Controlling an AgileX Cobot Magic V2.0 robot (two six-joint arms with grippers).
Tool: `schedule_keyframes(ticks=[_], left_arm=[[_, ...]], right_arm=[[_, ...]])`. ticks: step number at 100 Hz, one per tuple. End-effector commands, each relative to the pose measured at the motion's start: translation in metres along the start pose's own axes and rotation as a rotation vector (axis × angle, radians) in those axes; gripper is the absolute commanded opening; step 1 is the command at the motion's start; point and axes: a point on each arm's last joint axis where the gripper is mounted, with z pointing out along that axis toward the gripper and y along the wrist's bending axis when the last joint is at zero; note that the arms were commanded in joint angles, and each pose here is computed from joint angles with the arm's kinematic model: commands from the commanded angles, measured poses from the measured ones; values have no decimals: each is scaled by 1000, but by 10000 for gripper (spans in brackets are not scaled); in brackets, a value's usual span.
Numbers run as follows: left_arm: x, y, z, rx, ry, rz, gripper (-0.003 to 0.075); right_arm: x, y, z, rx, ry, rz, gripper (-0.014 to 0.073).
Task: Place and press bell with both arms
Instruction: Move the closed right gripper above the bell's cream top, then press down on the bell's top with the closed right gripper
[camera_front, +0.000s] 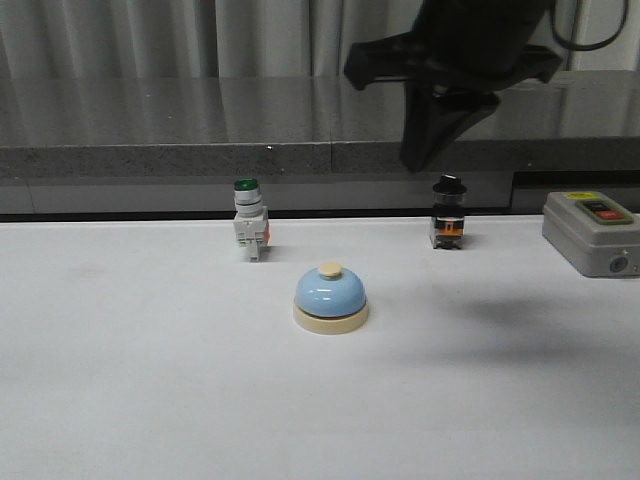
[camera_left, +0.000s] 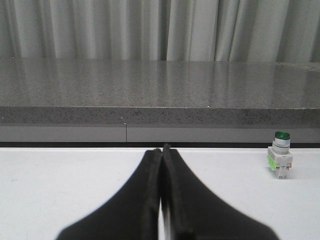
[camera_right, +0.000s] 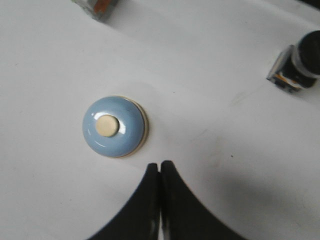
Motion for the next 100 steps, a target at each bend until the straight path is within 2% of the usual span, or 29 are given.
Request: schedule_keyframes(ticks=[1,41,85,100], left_arm=[[4,0,-1,5,-75,-13,-20],[4,0,-1,5,-75,-13,-20],[4,0,-1,5,-75,-13,-20],[4,0,-1,5,-75,-13,-20]], right_arm=[[-21,9,-11,-15,-65,-30,-69],[-38,40,38,-57,104,-80,-69],[-28,41,85,-56,228,-76,-69],[-29,41,81,-57,221,-77,-69]])
